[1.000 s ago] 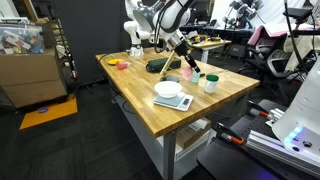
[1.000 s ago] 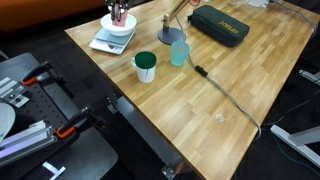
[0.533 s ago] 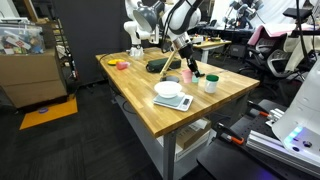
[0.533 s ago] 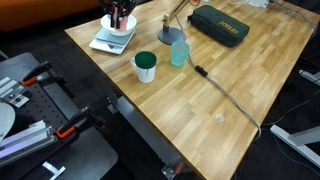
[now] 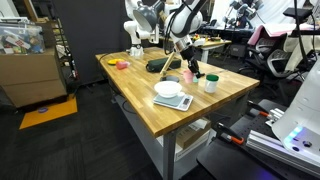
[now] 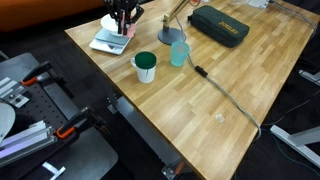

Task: Pour the contents from the pink cup into the white bowl

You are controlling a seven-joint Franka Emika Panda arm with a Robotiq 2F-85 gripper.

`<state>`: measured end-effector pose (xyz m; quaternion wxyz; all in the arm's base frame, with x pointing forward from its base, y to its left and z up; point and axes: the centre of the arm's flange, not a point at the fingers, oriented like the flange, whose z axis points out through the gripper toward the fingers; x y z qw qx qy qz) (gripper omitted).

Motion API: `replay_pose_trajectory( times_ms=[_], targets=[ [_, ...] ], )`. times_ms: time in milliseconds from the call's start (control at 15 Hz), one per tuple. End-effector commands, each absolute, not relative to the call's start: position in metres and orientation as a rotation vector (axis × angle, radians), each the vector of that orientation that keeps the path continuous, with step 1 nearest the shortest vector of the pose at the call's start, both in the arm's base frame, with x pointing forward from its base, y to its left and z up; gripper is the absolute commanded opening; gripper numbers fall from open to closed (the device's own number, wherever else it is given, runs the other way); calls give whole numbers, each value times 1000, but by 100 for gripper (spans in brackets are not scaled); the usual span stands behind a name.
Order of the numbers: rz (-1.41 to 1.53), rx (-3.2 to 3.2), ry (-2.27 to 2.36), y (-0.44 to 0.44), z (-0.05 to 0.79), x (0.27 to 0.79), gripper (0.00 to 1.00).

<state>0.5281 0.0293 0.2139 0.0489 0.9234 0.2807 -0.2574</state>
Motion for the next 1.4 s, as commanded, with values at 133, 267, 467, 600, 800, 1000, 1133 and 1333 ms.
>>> replay_pose_trajectory(
  times_ms=[133, 267, 467, 600, 800, 1000, 1133, 1333],
  targets=[
    [-728, 2870, 633, -11, 196, 570, 4],
    [-722, 2882, 610, -16, 188, 583, 4],
    [-735, 2891, 624, -12, 174, 594, 4],
    [-761, 2894, 633, -10, 163, 595, 4],
    [-793, 2895, 660, -4, 151, 593, 40],
    [-794, 2917, 685, 3, 146, 591, 49],
    [-788, 2921, 692, 7, 149, 590, 62],
    [-768, 2936, 737, 15, 163, 586, 81]
  ],
)
